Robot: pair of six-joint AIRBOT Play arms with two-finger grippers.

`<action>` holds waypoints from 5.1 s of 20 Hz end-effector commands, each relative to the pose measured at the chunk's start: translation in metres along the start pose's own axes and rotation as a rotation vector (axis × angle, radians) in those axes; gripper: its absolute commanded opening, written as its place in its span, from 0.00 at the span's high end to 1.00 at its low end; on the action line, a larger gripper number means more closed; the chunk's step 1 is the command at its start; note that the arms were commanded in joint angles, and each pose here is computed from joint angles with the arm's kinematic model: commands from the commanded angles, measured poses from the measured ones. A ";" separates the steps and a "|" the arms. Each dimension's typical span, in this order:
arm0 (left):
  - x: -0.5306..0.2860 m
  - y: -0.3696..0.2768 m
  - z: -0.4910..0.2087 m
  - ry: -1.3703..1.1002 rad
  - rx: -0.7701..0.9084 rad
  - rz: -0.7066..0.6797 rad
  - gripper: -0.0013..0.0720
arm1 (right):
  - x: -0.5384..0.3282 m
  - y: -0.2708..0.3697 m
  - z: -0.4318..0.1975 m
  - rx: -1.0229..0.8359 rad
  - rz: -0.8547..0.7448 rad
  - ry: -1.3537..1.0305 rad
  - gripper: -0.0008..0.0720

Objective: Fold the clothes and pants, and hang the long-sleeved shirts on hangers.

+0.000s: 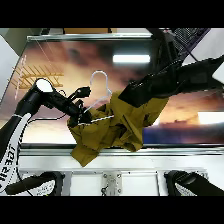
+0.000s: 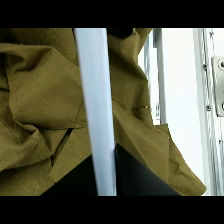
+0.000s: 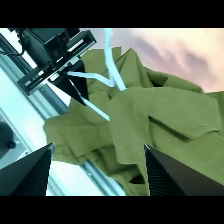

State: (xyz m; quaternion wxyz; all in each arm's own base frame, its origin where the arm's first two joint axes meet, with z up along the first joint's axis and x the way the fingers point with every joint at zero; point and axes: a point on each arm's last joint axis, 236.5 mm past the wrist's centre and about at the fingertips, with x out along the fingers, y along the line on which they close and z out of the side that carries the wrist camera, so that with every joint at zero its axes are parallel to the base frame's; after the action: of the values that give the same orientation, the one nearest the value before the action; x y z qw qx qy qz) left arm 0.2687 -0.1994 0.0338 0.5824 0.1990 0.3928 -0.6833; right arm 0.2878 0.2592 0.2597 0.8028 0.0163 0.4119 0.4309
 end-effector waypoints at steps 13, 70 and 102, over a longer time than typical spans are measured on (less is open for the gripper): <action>0.000 -0.001 -0.002 0.008 -0.001 -0.007 0.96 | -0.089 -0.162 -0.069 -0.280 0.142 -0.325 0.14; 0.000 0.006 -0.006 0.020 -0.118 0.026 0.68 | 0.020 -0.121 -0.093 -0.324 0.553 -0.241 0.97; -0.041 0.003 -0.023 -0.176 -0.784 0.577 0.02 | -0.028 -0.127 -0.015 -0.326 0.284 -0.526 0.98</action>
State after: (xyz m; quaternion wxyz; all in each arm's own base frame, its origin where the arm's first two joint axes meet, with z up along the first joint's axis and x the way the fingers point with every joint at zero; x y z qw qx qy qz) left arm 0.3001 -0.1273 0.0742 0.8226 0.0104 0.4880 -0.2918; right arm 0.3523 0.1564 0.2158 0.7982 0.0517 0.1117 0.5897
